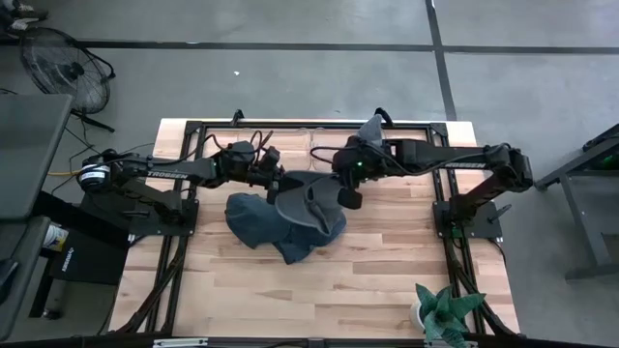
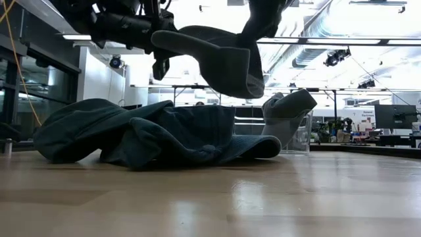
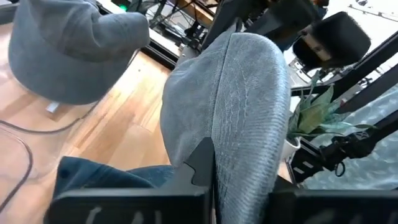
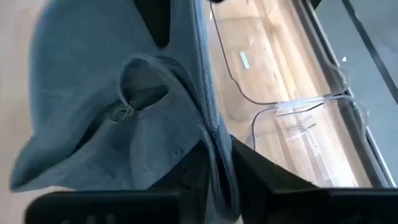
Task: Pick & Place hat
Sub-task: Put the gray cap into the right transparent bin
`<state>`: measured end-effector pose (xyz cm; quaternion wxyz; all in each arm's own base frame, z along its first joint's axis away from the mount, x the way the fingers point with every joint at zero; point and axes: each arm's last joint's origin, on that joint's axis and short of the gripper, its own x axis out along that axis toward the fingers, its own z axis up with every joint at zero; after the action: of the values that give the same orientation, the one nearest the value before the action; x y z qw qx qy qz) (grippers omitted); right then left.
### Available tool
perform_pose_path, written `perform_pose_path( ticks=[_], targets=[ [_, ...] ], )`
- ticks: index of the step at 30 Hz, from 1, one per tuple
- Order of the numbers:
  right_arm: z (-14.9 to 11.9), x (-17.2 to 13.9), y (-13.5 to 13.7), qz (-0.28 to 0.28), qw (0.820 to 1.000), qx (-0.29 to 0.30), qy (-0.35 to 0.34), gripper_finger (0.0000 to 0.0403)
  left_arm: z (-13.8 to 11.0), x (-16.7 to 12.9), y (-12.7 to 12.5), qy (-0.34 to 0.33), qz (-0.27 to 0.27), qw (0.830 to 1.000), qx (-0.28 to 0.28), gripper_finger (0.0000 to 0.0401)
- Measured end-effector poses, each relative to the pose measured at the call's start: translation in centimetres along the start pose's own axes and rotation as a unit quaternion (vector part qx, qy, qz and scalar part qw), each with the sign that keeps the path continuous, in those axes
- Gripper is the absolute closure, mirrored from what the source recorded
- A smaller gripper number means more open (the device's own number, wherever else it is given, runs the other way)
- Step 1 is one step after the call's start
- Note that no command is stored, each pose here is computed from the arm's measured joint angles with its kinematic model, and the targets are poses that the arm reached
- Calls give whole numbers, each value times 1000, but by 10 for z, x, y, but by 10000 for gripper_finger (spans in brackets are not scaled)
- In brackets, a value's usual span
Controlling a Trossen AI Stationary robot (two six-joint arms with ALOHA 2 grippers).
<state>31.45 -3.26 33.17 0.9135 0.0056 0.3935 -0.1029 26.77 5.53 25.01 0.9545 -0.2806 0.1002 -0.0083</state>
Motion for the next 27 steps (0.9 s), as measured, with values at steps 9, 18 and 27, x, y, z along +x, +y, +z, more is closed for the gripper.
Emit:
perform_pose_path(
  ticks=[9, 18, 27],
  targets=[
    [2, -50, -6, 3, 998, 20, -66, 271, 6, 0, -3, -27, -11, 999, 21, 397],
    [-5, -100, -16, 25, 987, 103, -123, 229, 47, 3, -25, -42, -7, 986, 162, 397],
    [-22, -141, -35, 20, 972, 180, -150, 226, 80, -3, -42, 7, 76, 938, 339, 397]
  ],
)
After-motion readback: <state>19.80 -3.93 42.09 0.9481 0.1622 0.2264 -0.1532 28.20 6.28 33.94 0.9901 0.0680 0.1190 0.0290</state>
